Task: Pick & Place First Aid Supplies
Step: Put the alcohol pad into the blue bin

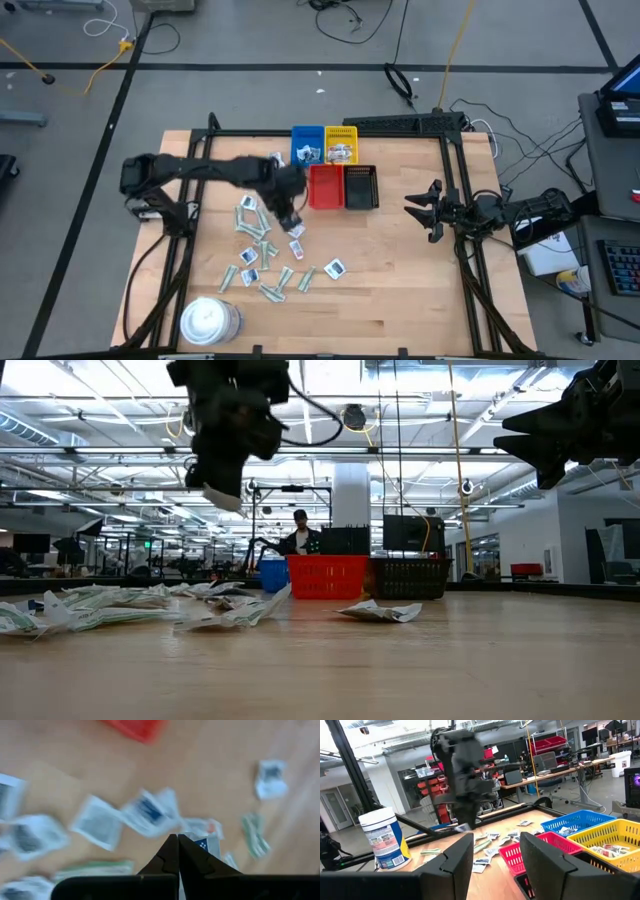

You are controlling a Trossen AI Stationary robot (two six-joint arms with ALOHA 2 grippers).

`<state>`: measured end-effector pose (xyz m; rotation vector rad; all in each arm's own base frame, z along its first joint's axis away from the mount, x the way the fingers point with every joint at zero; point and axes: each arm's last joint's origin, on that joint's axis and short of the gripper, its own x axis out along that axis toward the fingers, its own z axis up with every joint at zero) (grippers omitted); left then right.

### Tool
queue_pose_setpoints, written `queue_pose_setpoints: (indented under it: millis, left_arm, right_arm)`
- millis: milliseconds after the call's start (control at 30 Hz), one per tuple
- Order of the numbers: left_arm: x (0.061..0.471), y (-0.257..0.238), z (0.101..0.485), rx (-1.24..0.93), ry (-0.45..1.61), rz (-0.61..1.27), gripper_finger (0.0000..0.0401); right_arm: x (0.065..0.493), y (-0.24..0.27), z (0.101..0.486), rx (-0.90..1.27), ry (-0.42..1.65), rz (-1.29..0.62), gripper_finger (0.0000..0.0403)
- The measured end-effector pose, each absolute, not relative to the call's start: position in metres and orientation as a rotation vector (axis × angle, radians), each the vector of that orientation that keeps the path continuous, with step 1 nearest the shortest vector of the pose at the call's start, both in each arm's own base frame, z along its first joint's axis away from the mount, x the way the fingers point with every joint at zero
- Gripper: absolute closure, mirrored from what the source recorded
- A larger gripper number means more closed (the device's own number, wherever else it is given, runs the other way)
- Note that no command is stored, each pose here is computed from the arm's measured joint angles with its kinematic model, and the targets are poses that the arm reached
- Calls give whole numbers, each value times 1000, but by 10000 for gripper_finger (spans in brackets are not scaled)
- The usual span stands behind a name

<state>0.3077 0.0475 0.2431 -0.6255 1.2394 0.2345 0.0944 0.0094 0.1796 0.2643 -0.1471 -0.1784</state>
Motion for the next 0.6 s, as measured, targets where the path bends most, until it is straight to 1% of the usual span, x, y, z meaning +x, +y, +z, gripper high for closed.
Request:
queue_pose_setpoints:
  millis: [267,433,600]
  left_arm:
    - [285,124,243,-738,1163,474,401]
    - [275,150,241,-782,1145,545,401]
    - [282,178,244,-784,1211,605,401]
  right_arm:
    - [94,9,180,264,-147,-179,248]
    - [94,9,180,264,-147,-179,248]
    - [94,9,180,264,-147,-179,248]
